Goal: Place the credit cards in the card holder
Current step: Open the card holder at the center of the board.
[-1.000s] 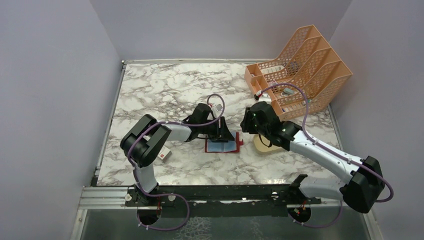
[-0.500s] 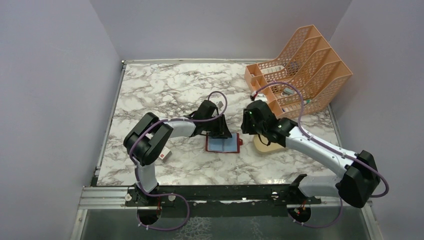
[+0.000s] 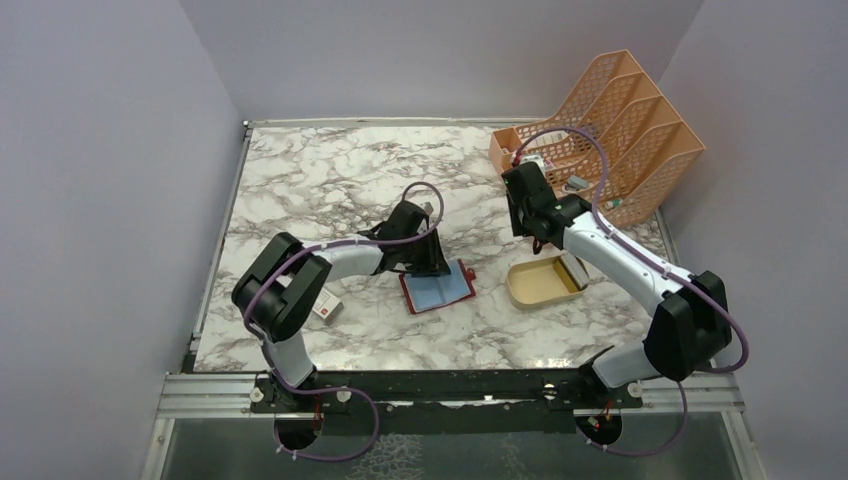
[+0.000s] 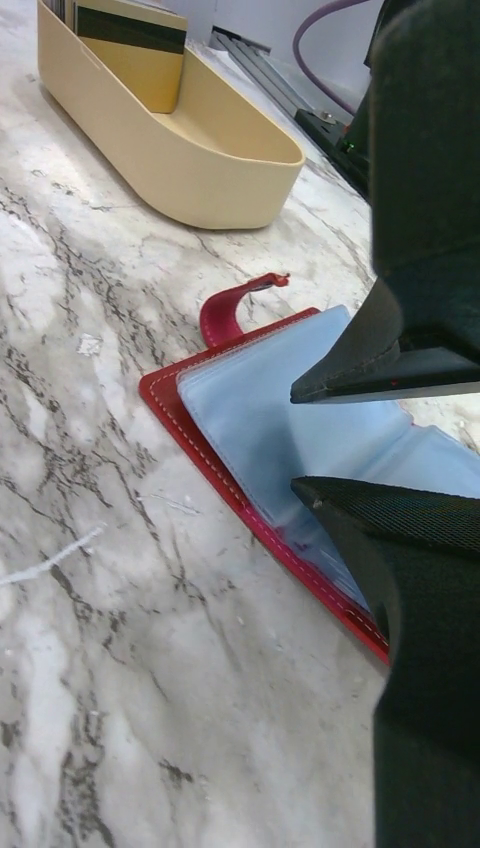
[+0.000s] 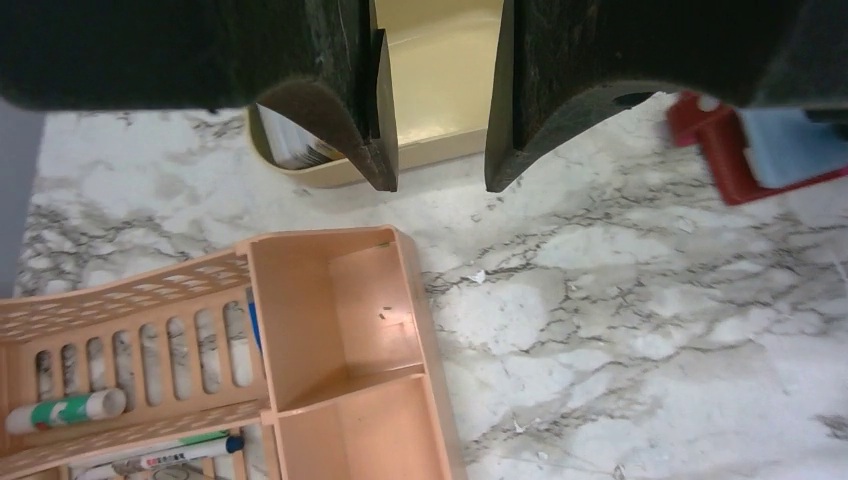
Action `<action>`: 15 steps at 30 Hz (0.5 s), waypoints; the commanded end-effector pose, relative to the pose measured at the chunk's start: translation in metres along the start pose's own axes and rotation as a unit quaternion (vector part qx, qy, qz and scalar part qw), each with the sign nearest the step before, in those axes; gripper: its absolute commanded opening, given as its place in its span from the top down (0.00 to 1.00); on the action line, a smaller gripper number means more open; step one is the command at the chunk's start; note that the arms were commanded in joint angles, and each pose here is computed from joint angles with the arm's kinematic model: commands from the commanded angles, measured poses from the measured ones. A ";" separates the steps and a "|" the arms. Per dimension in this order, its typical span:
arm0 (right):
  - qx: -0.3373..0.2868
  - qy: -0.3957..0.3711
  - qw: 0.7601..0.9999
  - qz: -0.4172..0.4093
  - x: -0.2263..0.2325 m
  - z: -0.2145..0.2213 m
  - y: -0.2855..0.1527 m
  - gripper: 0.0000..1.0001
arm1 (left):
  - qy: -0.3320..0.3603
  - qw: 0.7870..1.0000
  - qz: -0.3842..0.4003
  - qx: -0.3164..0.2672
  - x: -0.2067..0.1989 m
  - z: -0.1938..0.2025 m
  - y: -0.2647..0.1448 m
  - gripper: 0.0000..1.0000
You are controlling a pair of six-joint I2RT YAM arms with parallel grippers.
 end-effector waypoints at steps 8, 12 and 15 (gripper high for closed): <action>0.064 -0.152 0.985 0.048 -0.040 0.011 0.016 0.57 | -0.007 0.999 0.045 -0.002 -0.010 0.014 -0.026 0.56; 0.118 -0.189 0.971 0.083 -0.058 0.035 0.023 0.54 | 0.007 0.998 0.056 0.006 -0.013 0.016 -0.035 0.52; 0.141 -0.203 0.965 0.094 -0.065 0.047 0.024 0.53 | 0.012 0.997 0.068 0.025 -0.014 0.020 -0.035 0.52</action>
Point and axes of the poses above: each gripper's point midway between its finger pads, its own y axis out along the fingers, its own x axis along the line the jaws close on, z = x × y, the point moved 7 cm from there along -y, back along the fingers, and after that the axes turned 14 degrees about y, right-handed, at the moved point
